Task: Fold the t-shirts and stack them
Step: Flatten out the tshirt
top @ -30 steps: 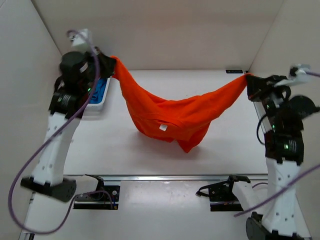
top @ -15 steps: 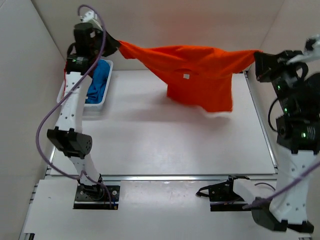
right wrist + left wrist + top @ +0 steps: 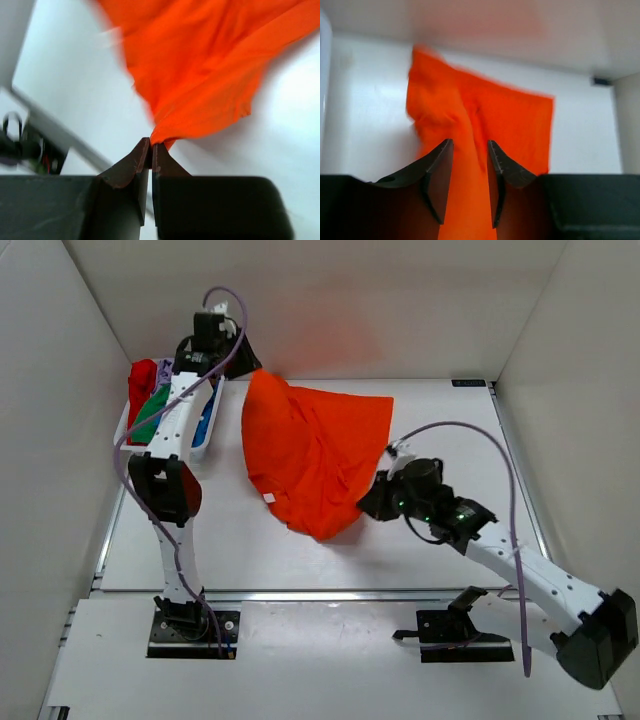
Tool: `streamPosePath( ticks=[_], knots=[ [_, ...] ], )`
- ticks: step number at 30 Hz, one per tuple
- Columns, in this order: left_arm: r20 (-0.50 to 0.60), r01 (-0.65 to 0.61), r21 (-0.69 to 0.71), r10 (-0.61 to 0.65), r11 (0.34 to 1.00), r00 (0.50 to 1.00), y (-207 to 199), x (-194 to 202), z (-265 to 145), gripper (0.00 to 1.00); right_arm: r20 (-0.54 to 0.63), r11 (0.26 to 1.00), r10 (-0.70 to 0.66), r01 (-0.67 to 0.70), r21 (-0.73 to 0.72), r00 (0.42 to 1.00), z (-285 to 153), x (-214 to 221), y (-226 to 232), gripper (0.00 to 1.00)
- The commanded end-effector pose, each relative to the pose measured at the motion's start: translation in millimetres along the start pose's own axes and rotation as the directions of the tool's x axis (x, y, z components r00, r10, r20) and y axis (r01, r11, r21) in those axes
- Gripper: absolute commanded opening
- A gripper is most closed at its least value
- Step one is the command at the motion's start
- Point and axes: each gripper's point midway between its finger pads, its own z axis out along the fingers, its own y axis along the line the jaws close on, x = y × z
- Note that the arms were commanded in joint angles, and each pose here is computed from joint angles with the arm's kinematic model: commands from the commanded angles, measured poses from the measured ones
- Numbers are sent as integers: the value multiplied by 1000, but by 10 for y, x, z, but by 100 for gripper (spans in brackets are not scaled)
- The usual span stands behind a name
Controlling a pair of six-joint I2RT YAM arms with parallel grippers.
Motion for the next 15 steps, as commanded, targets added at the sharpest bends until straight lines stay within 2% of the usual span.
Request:
streamPosePath(
  ticks=[1, 3, 6, 10, 12, 15],
  knots=[
    [-66, -17, -9, 16, 1000, 998, 15, 162, -253, 46, -16, 992, 60, -62, -113, 998, 196, 156, 438, 0],
    [-87, -36, -16, 34, 999, 996, 22, 325, -343, 51, -120, 987, 73, -89, -133, 990, 388, 530, 502, 1],
    [-137, -40, 0, 40, 999, 990, 38, 693, -574, 55, -200, 986, 37, -68, -151, 979, 548, 865, 635, 0],
    [-224, -8, 71, 24, 997, 974, -90, 1450, -991, 57, -220, 978, 16, -61, -198, 975, 652, 952, 805, 1],
    [-264, 22, 153, 20, 988, 964, -342, 1887, -1194, 59, -207, 975, 2, -48, -219, 978, 656, 945, 845, 0],
    [-378, 165, 241, -64, 956, 923, -502, 2660, -1483, 57, -149, 972, -12, -23, -233, 989, 646, 849, 866, 0]
  ],
)
